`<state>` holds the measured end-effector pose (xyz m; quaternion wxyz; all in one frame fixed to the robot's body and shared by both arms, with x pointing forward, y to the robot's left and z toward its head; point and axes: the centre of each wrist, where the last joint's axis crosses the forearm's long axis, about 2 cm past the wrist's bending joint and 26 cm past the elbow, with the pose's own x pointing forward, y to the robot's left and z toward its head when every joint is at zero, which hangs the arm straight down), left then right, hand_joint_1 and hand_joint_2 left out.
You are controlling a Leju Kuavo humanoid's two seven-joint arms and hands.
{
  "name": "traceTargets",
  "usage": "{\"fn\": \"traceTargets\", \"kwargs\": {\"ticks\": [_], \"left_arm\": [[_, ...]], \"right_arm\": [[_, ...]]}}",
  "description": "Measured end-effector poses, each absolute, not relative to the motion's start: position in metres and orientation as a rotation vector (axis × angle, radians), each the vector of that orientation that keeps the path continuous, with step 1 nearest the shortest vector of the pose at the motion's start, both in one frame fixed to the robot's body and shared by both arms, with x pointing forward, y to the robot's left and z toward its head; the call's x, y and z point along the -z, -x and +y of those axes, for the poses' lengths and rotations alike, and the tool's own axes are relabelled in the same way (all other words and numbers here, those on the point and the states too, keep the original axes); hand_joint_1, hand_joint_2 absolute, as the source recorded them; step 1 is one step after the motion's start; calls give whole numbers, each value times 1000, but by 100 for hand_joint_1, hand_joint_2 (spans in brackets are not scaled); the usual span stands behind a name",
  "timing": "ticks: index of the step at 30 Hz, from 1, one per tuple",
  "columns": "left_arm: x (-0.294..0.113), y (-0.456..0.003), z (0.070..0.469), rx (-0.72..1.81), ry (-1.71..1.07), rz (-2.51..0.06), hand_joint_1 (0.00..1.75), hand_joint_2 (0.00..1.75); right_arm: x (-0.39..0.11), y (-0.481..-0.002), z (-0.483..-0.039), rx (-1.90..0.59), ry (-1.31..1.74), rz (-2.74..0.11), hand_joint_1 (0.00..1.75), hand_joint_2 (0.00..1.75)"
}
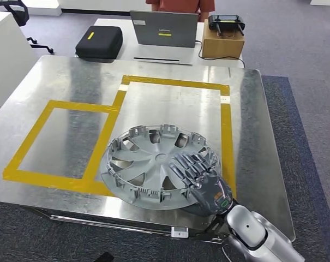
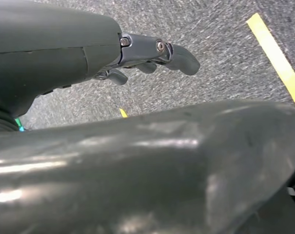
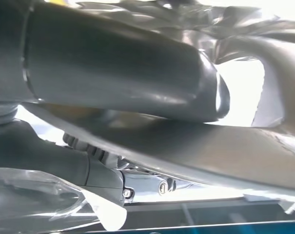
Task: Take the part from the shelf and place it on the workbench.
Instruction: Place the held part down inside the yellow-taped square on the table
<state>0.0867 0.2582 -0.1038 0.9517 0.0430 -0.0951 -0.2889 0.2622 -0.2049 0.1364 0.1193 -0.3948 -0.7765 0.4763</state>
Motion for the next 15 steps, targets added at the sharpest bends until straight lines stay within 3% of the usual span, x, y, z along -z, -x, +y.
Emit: {"fn": "traceTargets", "kwargs": {"ticks": [15], "left_arm": [[106,-77,258,609,-79,-165,0,0]], "right_arm": [[-126,-269,-205,-1419,1064,-2174,0,0]]}}
